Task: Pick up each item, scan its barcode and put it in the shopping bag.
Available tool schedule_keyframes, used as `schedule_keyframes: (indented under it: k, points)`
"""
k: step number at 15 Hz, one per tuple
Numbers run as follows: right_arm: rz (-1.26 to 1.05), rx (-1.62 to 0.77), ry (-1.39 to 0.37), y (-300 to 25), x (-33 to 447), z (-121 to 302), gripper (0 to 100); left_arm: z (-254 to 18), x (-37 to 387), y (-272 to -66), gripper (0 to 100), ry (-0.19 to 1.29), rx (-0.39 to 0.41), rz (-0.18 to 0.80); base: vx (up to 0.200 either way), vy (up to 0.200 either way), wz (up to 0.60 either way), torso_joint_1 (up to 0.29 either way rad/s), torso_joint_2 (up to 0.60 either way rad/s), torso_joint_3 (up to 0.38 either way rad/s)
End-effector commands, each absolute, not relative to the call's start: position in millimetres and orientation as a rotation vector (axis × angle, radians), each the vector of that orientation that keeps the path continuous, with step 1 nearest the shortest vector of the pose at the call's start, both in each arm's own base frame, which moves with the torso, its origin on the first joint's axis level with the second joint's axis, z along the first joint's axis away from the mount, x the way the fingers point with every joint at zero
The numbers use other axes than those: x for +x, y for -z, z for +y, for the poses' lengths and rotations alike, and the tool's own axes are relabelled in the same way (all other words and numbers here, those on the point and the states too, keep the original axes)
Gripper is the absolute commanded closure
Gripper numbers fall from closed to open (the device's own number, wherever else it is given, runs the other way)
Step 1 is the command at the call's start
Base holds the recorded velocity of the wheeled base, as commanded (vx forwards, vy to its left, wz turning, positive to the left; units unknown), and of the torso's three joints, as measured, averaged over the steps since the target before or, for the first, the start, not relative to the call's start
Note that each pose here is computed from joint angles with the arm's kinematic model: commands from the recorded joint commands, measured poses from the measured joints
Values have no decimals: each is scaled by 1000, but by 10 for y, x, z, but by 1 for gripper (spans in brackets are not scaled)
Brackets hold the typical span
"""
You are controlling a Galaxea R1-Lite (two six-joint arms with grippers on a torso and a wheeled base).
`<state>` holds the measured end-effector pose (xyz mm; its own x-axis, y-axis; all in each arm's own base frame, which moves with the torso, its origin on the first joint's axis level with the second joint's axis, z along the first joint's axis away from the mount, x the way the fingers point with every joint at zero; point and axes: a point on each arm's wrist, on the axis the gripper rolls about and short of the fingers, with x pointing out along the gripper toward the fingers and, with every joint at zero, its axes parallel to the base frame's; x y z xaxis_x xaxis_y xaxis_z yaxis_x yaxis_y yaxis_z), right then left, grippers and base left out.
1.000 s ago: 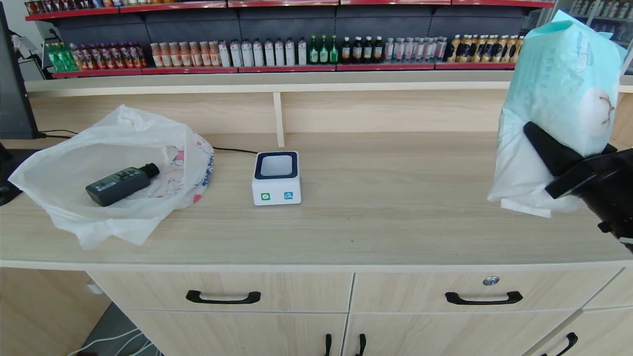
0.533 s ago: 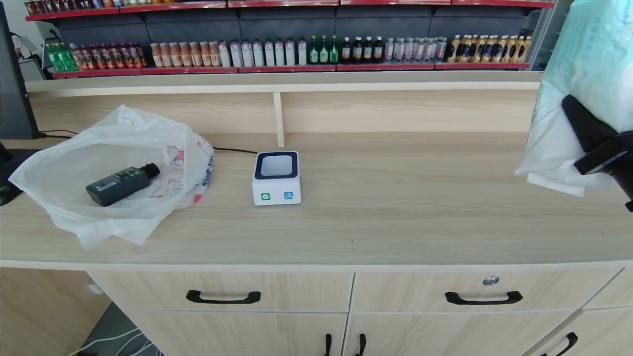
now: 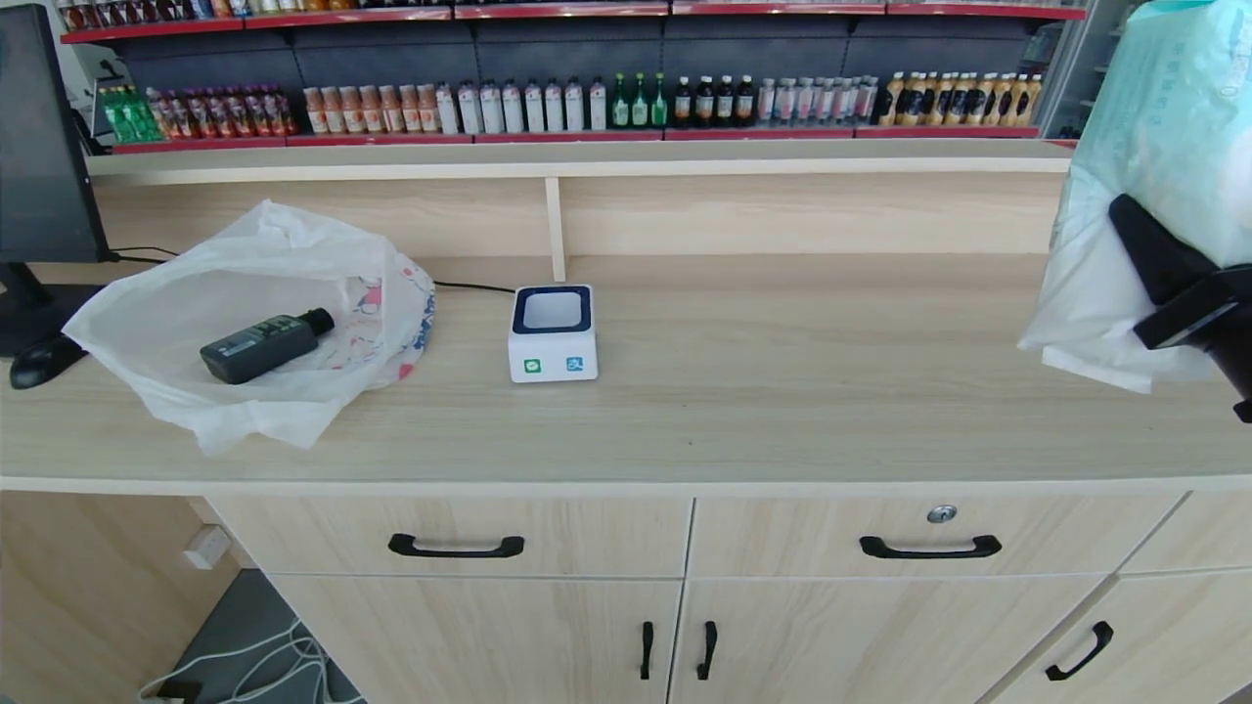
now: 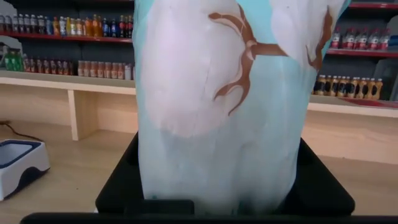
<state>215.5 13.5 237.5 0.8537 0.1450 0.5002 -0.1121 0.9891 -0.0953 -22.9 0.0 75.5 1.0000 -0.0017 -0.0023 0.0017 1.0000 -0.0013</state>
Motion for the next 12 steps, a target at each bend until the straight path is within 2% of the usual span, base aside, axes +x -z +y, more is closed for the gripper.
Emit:
schedule_keyframes:
  k: [1, 12]
  points:
    - [-532, -63, -139, -2375, 2150, 142, 100, 0, -229, -756, 0, 2, -2, 2, 0, 200, 0, 22, 7, 2]
    - [-517, -31, -160, -2351, 2280, 190, 100, 1, -229, -756, 0, 0, -11, 2, 0, 200, 0, 3, 2, 3]
